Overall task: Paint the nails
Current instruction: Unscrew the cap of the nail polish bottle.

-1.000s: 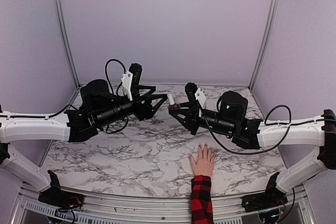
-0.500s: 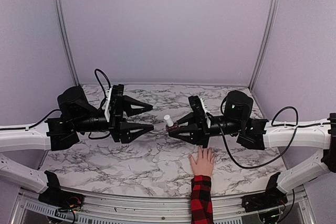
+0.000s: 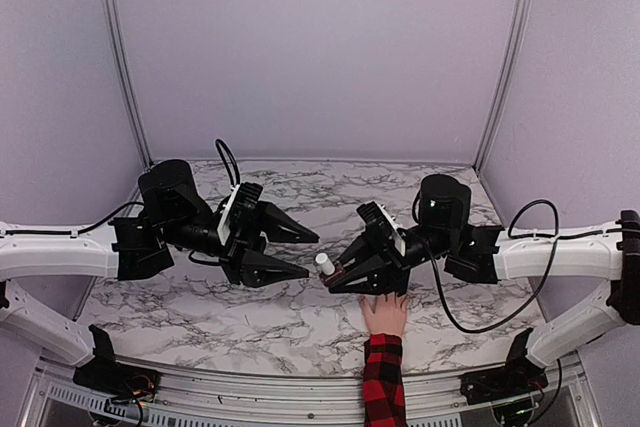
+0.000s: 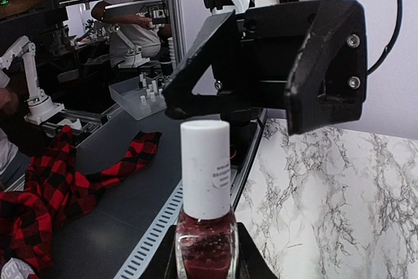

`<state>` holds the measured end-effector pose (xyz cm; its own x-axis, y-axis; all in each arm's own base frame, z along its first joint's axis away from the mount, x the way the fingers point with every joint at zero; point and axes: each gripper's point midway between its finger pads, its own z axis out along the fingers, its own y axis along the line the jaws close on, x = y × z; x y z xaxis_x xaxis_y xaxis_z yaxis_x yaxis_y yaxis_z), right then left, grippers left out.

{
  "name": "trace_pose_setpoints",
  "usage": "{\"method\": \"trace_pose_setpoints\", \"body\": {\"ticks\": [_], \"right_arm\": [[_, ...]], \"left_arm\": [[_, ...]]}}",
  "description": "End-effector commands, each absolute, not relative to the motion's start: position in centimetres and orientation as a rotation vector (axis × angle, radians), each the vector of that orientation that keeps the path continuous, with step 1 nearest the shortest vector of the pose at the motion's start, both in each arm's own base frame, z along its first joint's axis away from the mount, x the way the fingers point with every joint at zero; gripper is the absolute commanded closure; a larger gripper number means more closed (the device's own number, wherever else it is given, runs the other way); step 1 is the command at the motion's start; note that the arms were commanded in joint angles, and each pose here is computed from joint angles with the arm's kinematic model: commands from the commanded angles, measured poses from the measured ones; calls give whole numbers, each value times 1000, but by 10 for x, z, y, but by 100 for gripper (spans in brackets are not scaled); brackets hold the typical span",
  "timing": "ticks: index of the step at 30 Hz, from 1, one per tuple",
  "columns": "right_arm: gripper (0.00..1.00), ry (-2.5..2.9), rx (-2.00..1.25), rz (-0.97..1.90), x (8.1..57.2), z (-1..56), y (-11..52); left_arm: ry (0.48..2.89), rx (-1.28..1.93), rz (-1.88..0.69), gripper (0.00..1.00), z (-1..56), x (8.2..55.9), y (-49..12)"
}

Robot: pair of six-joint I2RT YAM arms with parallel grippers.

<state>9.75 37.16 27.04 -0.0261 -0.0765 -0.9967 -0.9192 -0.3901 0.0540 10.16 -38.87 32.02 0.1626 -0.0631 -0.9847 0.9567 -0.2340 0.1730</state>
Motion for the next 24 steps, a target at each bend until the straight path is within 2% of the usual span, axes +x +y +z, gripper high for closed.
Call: {"method": "trace_pose_setpoints", "body": {"ticks": [1,10,18,24], "right_arm": [[100,1006,-1565,1545,91,286,372],[100,1001,-1567,1553,90,286,373],[100,1044,-1508,1509,101,288,375],[100,1096,-1415,1445,117,294,377]], "left_arm": [[815,1479,-1305,50,332,86,-397],[810,1507,-1328,63,327,83,-408],[871,1444,-1268,85,328,95,-408],[936,1375,-1228,92,328,108,-409]]}}
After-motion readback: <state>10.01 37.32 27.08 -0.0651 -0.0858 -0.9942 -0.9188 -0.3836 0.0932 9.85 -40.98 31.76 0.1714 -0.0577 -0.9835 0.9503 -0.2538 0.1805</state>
